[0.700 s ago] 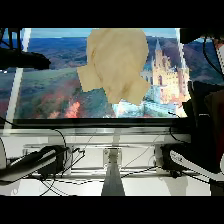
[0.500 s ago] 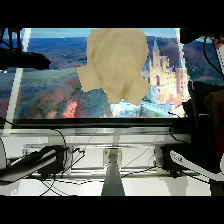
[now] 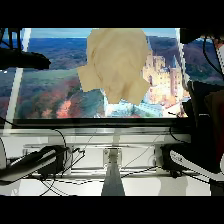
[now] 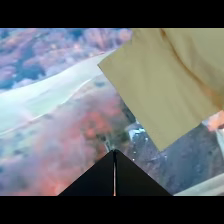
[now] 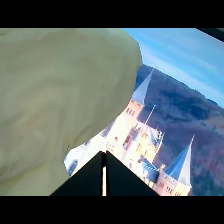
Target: Fold the clothes and pants, and hang the long-sleeved shirts on hangers.
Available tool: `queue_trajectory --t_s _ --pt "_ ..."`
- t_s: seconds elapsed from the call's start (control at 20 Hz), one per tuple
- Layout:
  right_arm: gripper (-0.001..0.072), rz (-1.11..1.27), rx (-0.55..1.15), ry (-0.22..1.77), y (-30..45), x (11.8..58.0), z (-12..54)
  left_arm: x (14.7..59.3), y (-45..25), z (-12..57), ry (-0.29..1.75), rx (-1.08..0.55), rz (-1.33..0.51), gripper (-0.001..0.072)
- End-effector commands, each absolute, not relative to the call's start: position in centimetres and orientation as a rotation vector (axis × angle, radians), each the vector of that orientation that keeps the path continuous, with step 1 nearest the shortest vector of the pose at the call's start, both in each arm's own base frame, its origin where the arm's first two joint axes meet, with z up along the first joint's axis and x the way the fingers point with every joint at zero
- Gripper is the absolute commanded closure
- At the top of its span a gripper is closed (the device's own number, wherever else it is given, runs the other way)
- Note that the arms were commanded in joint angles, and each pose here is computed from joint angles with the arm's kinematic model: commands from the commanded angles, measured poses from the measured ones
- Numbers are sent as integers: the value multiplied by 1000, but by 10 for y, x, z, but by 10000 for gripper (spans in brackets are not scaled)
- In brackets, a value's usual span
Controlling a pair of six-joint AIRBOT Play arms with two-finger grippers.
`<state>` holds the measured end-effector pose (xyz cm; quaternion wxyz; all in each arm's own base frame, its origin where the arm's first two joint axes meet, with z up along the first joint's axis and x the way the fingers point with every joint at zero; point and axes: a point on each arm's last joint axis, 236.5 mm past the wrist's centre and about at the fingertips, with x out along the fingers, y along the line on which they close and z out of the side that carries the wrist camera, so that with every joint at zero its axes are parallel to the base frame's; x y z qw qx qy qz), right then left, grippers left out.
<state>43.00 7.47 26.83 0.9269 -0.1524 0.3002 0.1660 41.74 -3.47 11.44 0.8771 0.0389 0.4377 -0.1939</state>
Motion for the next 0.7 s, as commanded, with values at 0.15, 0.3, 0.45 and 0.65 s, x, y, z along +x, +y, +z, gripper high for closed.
queue_trajectory --t_s 0.15,0.3,0.45,0.65 --pt "697 355 -282 688 76 420 255 419 -47 121 889 26 -438 696" --pt "698 305 -303 958 38 392 197 424 -67 131 847 -71 -492 697" --pt "698 320 -180 1160 23 366 125 428 -73 116 882 -96 -506 697" --pt "656 431 91 1438 53 303 5 419 -78 85 1025 -204 -505 662"
